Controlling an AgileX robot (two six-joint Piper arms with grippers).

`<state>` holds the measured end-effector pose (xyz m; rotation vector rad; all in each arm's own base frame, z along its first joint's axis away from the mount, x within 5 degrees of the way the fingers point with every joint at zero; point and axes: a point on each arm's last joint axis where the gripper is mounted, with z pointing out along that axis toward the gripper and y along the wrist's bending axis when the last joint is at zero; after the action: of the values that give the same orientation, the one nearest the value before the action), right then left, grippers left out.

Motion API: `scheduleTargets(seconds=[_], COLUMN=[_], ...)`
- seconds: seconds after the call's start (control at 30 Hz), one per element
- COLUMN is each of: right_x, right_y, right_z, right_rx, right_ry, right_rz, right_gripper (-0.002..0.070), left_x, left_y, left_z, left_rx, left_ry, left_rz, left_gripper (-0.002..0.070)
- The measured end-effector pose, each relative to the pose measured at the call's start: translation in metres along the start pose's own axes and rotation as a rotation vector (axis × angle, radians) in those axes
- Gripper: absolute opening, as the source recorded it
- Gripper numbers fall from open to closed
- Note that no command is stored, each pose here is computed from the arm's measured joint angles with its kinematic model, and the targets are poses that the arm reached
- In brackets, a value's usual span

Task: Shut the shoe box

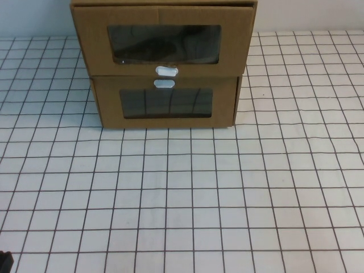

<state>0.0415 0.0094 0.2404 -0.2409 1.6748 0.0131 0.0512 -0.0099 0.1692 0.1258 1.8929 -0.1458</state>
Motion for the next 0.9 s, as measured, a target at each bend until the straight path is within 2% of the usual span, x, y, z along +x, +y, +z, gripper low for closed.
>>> scheduleTargets(seconds=[0.23, 0.43, 0.9], right_x=[0.057, 0.063, 0.063], right_y=[0.008, 0.011, 0.015], right_z=[0.019, 0.019, 0.018], right_rx=[-0.015, -0.048, -0.079], right_ry=[0.093, 0.154, 0.151], right_rz=[0.1, 0.147, 0.248], right_gripper=[-0.0013, -0.0013, -0.0013], left_x=[0.0, 0.0, 0.0], left_y=[0.0, 0.0, 0.0], left_z=[0.0, 0.0, 0.0], left_rx=[0.0, 0.0, 0.0], left_ry=[-0.002, -0.002, -0.002], left_rz=[0.002, 0.002, 0.002], left_gripper=[-0.0002, -0.0002, -0.0002])
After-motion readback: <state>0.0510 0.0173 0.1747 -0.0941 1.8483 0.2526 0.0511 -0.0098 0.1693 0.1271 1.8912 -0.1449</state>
